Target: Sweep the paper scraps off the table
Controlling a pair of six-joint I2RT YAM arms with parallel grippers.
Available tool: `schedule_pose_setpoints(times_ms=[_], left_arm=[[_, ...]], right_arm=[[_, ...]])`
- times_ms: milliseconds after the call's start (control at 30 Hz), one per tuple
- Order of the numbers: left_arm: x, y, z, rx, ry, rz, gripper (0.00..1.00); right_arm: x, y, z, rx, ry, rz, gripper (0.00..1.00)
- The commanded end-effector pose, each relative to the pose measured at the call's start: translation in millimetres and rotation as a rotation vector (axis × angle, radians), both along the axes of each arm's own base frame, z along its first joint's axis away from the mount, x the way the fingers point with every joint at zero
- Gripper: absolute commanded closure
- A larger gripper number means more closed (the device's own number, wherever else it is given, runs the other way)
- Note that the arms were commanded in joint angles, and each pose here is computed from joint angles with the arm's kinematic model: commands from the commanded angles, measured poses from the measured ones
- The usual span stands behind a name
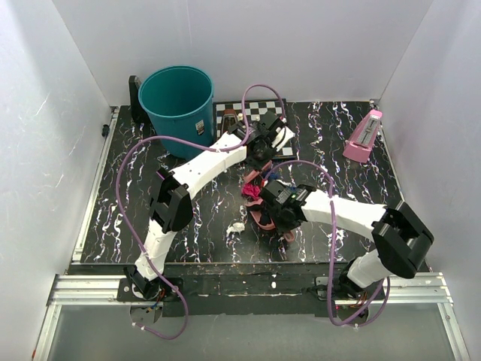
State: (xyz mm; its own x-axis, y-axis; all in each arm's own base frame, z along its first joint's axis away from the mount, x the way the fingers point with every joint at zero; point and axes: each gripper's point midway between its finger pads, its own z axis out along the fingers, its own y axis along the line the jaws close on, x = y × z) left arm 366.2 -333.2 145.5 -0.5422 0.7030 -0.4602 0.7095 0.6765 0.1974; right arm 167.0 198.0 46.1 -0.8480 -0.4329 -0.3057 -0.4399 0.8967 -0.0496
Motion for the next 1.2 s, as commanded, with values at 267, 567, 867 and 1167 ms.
schedule_pose_setpoints(times_ms=[267,567,867,1167], left_arm=[[-95,-19,41,-0.215,0.325,-0.226,1.00],[-82,24,85,-0.164,0.152,0.003,1.00],[-71,65,138,-0.268,-0.068,0.229,1.00],[-89,172,161,-0.378,-0.227,0.505,1.00]], right_arm=[[20,10,-1,0.019,-0.057,0.033,0.99],[36,10,17,0.049,-0.178,0.051,0.99],[47,13,61,0.220,-0.383,0.062,0.99],[39,14,104,0.270,-0.390,0.113,0.99]])
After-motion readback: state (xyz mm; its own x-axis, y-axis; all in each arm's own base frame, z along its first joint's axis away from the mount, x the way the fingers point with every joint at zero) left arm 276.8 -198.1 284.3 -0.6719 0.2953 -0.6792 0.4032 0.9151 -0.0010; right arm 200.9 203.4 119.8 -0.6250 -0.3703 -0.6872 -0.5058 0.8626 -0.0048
